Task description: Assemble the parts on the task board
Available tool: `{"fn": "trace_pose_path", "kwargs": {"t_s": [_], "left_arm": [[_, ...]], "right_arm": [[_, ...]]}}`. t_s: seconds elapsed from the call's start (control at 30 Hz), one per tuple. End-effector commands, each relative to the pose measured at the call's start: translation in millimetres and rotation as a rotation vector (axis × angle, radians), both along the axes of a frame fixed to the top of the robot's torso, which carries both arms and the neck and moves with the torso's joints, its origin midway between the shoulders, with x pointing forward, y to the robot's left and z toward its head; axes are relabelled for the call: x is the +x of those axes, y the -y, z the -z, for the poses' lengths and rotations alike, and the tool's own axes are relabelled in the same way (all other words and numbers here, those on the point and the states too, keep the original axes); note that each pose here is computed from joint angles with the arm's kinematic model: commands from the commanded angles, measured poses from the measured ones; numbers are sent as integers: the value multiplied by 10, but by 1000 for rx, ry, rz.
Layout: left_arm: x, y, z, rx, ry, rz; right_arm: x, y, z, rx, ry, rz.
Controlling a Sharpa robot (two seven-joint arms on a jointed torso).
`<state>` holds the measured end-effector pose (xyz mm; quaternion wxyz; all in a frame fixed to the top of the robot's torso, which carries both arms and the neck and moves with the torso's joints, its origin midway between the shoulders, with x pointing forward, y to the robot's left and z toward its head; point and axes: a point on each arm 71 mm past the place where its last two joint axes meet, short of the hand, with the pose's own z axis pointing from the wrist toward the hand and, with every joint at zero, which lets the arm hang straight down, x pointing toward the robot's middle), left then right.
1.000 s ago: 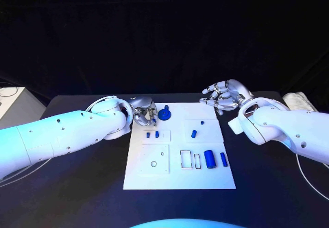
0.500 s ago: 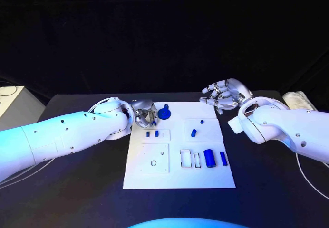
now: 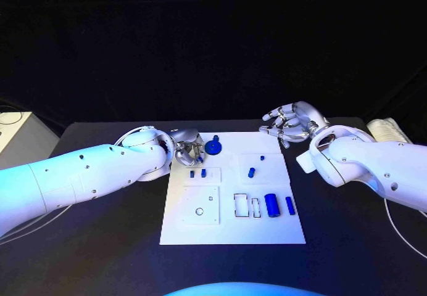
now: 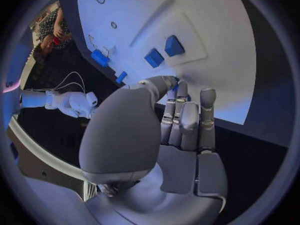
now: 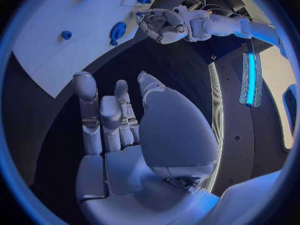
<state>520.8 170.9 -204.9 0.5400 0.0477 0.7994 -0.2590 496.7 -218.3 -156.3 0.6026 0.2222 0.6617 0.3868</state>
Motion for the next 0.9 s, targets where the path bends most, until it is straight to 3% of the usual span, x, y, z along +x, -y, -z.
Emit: {"fn": "trace_pose_path", "kwargs": {"t_s": [0.03,0.9], "left_arm": [[-9,-12,50,22,-22,-1],[-12,-14,-43,-79,52,4]], "right_arm": [[-7,-14,-6,-2,9,-16],[-8,-6,-7,-3,11,-16]]}}
